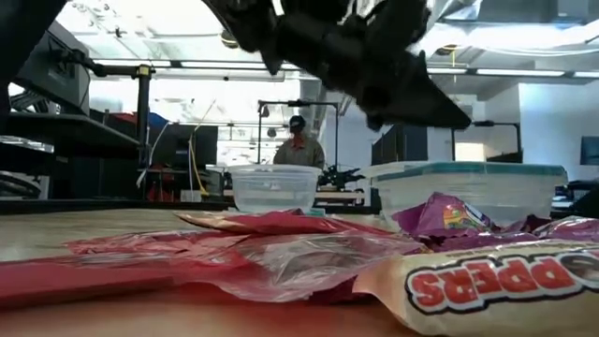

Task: Sort candy
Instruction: Open the rectangular transparent bin

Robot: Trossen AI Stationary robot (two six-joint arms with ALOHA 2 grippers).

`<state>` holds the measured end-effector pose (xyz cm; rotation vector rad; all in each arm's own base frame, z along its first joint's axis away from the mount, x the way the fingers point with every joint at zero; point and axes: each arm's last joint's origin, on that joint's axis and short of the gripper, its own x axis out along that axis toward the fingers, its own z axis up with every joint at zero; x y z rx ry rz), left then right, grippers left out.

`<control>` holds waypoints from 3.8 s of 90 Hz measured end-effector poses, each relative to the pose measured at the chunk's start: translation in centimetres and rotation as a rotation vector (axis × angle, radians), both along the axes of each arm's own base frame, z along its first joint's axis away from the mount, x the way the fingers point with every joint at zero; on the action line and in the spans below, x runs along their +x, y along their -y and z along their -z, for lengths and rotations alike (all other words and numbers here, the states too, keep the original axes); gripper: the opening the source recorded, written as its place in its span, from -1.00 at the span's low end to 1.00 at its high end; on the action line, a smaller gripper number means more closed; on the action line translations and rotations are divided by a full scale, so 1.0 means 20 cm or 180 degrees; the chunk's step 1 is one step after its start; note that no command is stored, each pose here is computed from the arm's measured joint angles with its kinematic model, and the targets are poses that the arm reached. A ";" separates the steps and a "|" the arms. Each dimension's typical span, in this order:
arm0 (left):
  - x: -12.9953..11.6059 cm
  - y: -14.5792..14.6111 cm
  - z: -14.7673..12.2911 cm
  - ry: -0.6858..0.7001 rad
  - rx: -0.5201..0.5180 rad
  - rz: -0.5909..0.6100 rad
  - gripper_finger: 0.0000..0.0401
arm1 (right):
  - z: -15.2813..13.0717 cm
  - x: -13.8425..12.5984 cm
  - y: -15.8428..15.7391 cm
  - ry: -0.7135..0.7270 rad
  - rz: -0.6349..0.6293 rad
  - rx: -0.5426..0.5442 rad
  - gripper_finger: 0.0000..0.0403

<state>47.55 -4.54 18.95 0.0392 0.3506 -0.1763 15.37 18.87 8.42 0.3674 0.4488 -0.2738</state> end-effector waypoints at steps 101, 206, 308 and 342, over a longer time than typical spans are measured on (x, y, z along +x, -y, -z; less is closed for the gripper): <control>0.00 -0.11 0.15 -0.0414 0.0106 0.0358 -0.98 | 0.00 0.09 0.03 0.0336 0.0271 -0.0275 0.12; 0.07 0.00 0.07 -0.0679 -0.0208 0.0265 -0.98 | 0.01 0.16 -0.11 0.0501 0.0209 0.0497 0.12; 0.04 0.08 -0.08 -0.0883 -0.0100 0.0151 -0.98 | 0.10 0.12 -0.17 0.0662 0.0443 0.0326 0.07; 0.09 0.09 0.10 -0.0905 -0.0100 0.0330 -0.98 | 0.08 0.21 -0.11 0.0640 0.0546 0.0306 -0.01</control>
